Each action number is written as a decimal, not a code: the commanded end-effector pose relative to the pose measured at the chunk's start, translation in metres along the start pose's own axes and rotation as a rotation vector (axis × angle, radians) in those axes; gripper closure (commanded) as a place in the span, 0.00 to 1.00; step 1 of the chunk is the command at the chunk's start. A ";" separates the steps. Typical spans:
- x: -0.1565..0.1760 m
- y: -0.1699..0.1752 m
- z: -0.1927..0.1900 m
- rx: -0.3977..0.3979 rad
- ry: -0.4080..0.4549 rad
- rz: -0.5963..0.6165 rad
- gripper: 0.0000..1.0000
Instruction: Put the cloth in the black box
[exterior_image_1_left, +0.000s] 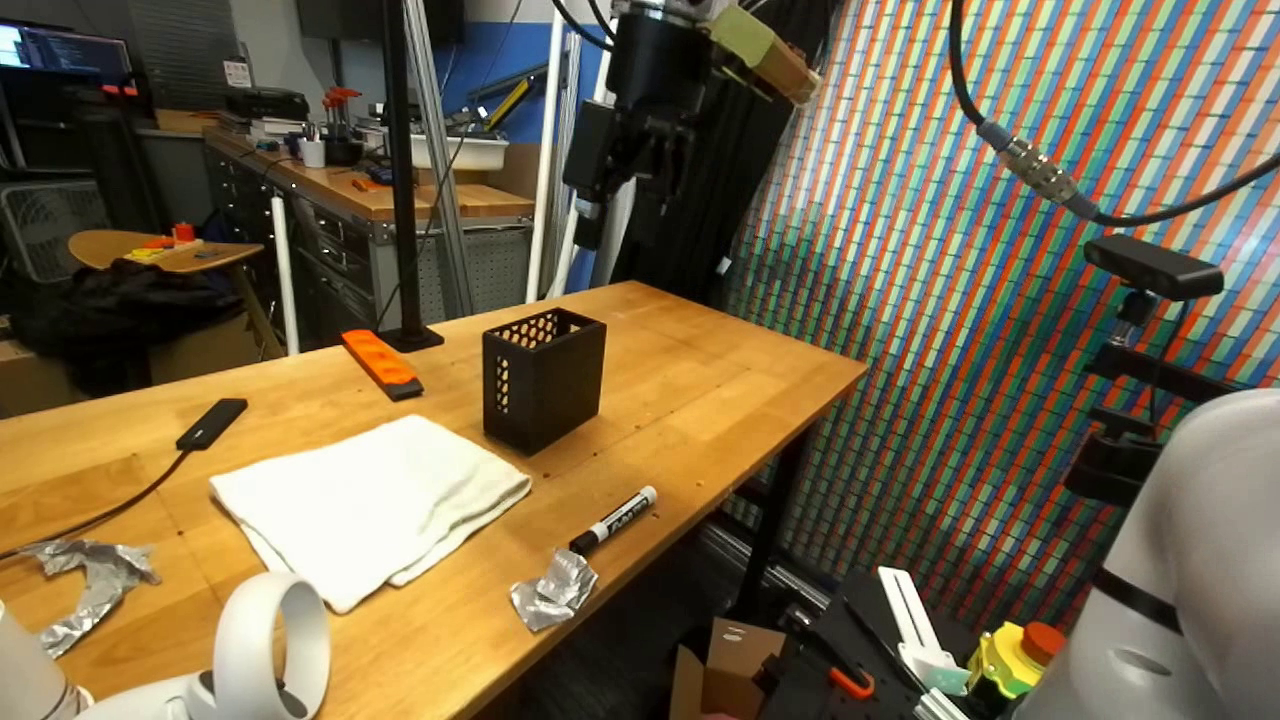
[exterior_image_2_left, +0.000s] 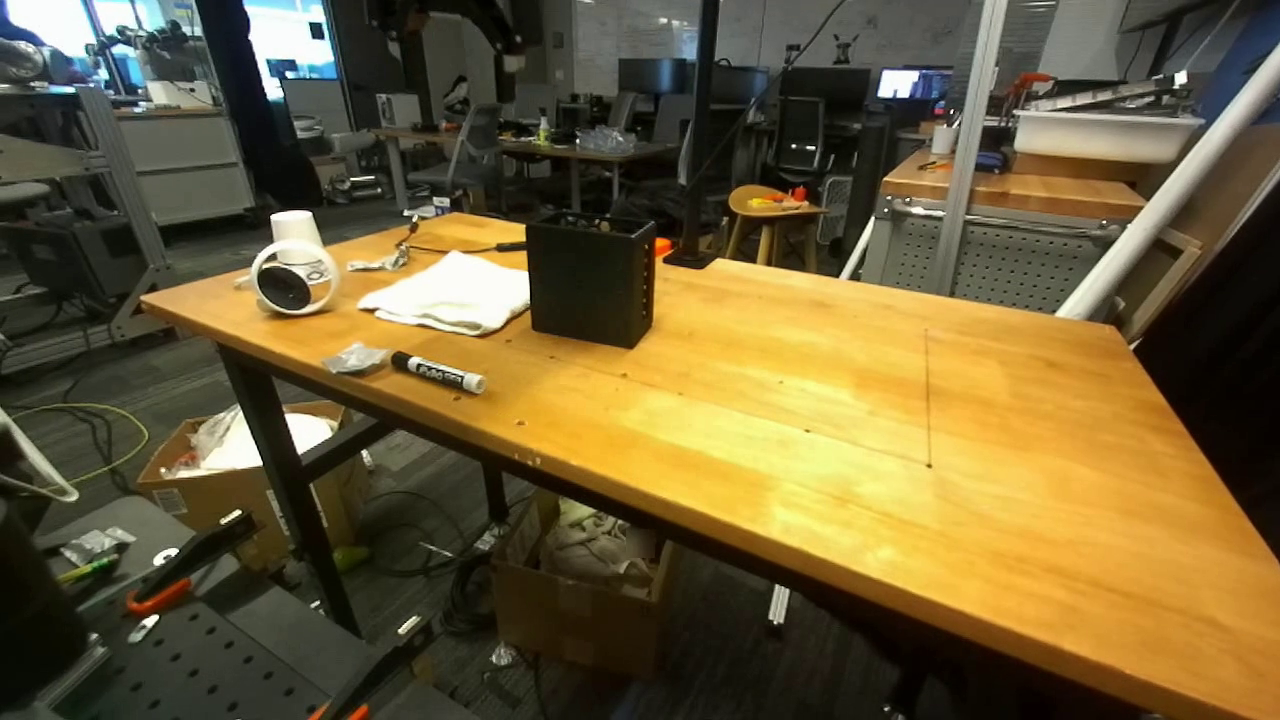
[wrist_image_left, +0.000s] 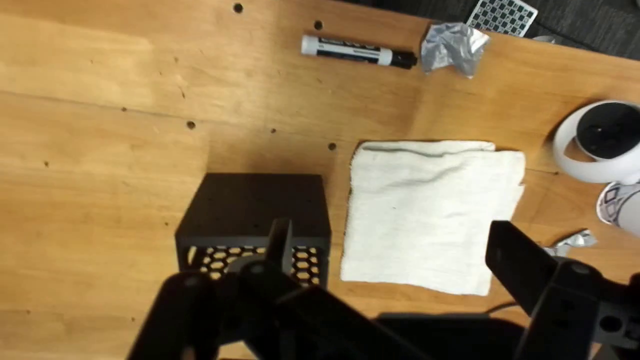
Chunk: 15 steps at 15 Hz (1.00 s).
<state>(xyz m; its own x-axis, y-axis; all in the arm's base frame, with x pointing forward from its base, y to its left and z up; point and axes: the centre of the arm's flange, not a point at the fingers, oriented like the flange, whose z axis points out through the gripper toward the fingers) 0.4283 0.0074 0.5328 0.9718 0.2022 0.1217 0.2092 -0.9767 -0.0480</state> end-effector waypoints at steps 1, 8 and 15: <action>0.022 -0.047 -0.014 0.002 0.112 -0.112 0.00; 0.085 -0.126 0.012 0.003 0.240 -0.331 0.00; 0.118 -0.129 0.114 -0.005 0.197 -0.504 0.00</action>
<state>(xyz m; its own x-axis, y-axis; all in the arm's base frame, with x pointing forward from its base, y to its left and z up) 0.5009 0.1623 0.4671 0.7558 0.5786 0.3065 0.5920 -0.8039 0.0575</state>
